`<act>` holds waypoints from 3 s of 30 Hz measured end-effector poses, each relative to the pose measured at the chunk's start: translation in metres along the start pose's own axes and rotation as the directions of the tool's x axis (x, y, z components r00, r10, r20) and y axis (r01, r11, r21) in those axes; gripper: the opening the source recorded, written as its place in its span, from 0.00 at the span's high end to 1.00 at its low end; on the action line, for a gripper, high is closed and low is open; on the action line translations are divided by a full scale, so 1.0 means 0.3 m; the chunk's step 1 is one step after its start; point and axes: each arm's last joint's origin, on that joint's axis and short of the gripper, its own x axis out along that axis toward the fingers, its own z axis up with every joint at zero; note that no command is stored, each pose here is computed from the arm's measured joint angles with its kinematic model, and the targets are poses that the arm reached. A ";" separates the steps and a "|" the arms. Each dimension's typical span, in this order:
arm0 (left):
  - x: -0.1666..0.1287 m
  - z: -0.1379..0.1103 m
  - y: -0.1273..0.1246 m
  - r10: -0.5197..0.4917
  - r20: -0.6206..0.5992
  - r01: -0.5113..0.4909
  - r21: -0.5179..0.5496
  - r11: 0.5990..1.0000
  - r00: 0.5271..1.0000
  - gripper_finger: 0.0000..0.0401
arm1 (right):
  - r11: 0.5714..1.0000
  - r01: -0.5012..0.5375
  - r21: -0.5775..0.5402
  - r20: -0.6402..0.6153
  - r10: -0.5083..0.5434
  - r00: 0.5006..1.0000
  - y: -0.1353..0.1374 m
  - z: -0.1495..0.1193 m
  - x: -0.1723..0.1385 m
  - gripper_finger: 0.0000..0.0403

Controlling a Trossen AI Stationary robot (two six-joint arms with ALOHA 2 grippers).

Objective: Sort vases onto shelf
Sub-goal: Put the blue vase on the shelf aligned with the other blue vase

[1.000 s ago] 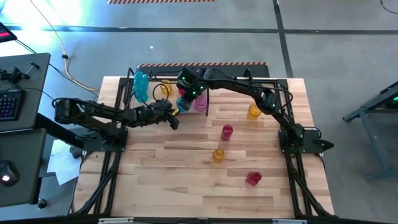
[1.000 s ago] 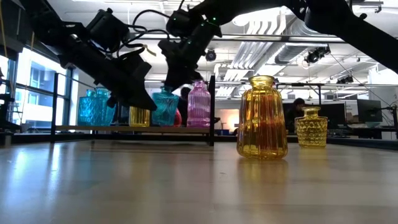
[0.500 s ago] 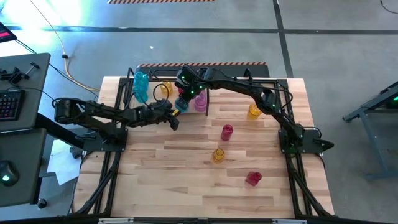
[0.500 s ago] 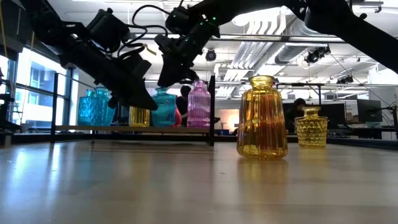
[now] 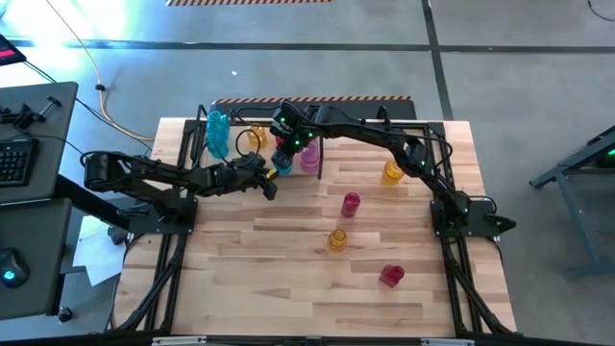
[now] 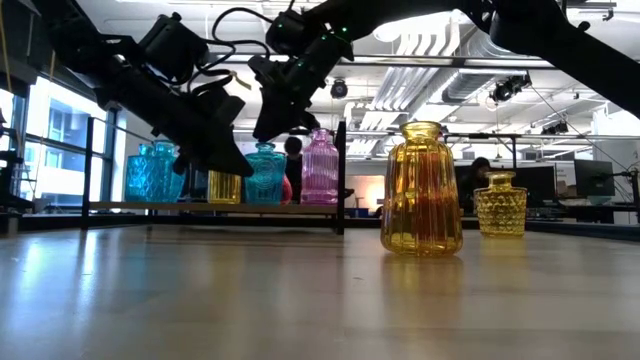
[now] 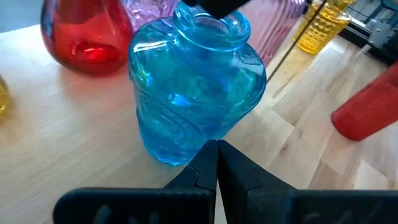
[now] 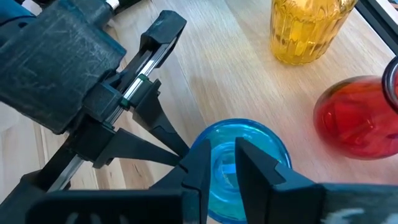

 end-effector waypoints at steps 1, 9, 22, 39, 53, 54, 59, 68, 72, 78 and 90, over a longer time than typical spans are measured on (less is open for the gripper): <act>0.000 0.000 0.001 0.006 0.003 -0.006 -0.005 1.000 1.000 1.00 | 1.000 0.000 0.000 0.000 0.000 1.000 0.000 0.000 0.000 0.86; 0.000 0.007 0.001 0.024 0.031 -0.023 -0.029 0.999 0.999 1.00 | 1.000 0.000 0.000 0.000 0.000 1.000 0.001 0.000 0.000 0.86; -0.068 0.057 -0.024 -0.094 0.090 0.093 0.017 0.996 0.991 1.00 | 1.000 -0.004 -0.010 0.046 0.005 0.999 0.010 0.019 -0.026 0.86; -0.276 0.358 -0.064 -0.154 -0.115 0.193 0.590 0.784 0.981 1.00 | 0.991 0.130 -0.014 0.368 -0.116 0.922 0.131 0.061 -0.603 0.86; -0.101 0.500 0.002 -0.070 -0.429 0.353 0.629 0.693 0.901 0.76 | 0.937 0.350 -0.020 0.118 -0.345 0.931 0.215 -0.087 -0.680 0.86; -0.096 0.499 0.000 -0.078 -0.439 0.365 0.621 0.694 0.895 0.73 | 0.933 0.359 -0.025 0.112 -0.354 0.928 0.221 -0.091 -0.679 0.86; -0.086 0.496 -0.008 -0.113 -0.462 0.406 0.605 0.685 0.879 0.58 | 0.922 0.385 -0.039 0.121 -0.378 0.918 0.243 -0.100 -0.684 0.86; -0.073 0.504 -0.012 -0.123 -0.436 0.396 0.619 0.679 0.892 0.49 | 0.919 0.392 -0.043 0.130 -0.383 0.914 0.238 -0.098 -0.692 0.86; -0.038 0.491 -0.010 -0.115 -0.455 0.403 0.610 0.682 0.883 0.50 | 0.917 0.396 -0.046 0.139 -0.387 0.912 0.239 -0.099 -0.701 0.86; 0.004 0.468 -0.009 -0.099 -0.491 0.416 0.596 0.687 0.866 0.51 | 0.917 0.396 -0.046 0.139 -0.387 0.912 0.240 -0.099 -0.702 0.86; 0.060 0.441 0.002 -0.030 -0.514 0.397 0.622 0.675 0.857 0.51 | 0.917 0.396 -0.046 0.140 -0.386 0.912 0.240 -0.098 -0.702 0.86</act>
